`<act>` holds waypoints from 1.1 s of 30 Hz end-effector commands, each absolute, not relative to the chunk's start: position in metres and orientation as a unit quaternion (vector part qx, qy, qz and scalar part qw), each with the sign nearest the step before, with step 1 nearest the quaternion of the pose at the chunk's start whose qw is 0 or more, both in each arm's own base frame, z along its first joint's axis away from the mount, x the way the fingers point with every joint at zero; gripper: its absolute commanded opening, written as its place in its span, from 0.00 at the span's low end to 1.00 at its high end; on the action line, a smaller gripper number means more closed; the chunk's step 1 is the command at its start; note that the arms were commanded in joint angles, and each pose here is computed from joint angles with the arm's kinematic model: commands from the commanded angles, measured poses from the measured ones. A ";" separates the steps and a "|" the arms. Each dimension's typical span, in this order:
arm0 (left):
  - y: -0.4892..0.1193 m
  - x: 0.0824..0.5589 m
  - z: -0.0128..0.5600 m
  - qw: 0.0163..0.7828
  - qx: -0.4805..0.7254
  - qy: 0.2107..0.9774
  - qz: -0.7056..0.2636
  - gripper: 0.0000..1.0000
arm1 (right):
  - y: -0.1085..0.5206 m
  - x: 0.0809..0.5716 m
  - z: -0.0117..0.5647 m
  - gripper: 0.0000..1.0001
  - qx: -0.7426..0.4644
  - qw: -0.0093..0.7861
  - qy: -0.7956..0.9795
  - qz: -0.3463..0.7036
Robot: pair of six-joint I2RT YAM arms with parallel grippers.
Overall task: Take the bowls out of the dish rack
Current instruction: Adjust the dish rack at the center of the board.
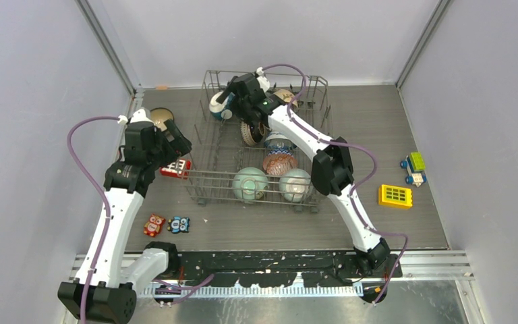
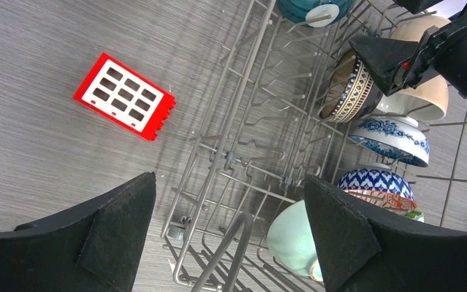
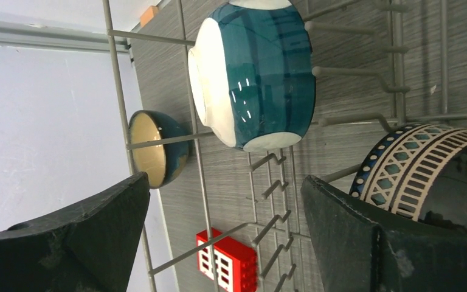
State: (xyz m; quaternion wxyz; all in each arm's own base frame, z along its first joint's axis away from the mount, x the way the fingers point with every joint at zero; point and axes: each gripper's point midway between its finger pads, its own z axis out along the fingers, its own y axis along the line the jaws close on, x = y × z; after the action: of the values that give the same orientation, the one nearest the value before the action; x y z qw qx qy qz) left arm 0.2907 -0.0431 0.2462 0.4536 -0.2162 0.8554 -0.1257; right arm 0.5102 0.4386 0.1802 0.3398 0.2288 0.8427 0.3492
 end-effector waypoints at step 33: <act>-0.060 0.288 0.319 0.518 -0.148 0.833 -0.122 0.81 | 0.202 0.465 0.348 0.98 0.157 0.549 0.809 0.138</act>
State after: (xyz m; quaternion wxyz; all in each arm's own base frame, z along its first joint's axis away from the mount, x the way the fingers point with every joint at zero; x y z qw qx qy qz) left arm 0.2983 -0.0709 0.2770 0.4701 -0.1501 0.8600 -0.1299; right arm 0.4683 0.2729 0.3388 0.5172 0.1133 0.8238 0.2029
